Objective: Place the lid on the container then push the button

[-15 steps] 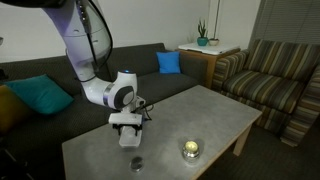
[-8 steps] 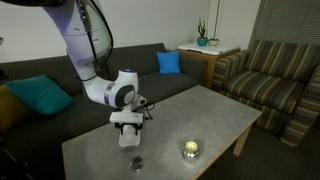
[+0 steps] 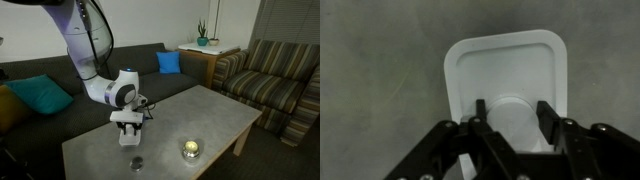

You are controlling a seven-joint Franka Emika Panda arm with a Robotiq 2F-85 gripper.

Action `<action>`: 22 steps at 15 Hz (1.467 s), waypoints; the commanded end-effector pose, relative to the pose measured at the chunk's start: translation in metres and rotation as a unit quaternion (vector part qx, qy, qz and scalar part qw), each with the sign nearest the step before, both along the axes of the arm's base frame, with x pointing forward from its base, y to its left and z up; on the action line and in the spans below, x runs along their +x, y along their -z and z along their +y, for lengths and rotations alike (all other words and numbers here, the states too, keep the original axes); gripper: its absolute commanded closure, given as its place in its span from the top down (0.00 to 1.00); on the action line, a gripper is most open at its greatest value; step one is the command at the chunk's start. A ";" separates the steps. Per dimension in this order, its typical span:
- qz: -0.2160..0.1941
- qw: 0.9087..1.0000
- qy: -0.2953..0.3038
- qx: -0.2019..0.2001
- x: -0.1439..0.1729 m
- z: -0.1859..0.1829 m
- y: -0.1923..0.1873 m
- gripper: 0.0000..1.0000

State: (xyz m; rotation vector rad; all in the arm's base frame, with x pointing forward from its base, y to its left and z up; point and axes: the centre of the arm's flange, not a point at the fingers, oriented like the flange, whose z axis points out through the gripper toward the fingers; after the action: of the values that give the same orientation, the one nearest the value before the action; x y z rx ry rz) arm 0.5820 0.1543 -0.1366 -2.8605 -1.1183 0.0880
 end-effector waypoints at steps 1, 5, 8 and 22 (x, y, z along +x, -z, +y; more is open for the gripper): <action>0.001 1.000 0.020 -0.002 -0.002 -0.005 -0.001 0.28; 0.001 0.998 0.054 -0.011 -0.012 -0.016 -0.017 0.28; 0.013 0.996 0.088 -0.027 -0.028 -0.030 -0.039 0.28; -0.035 0.987 -0.082 -0.131 -0.039 -0.041 -0.129 0.28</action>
State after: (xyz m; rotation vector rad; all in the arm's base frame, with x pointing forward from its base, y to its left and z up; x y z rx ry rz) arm 0.5495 0.1158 -0.0328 -3.0617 -1.2242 0.1567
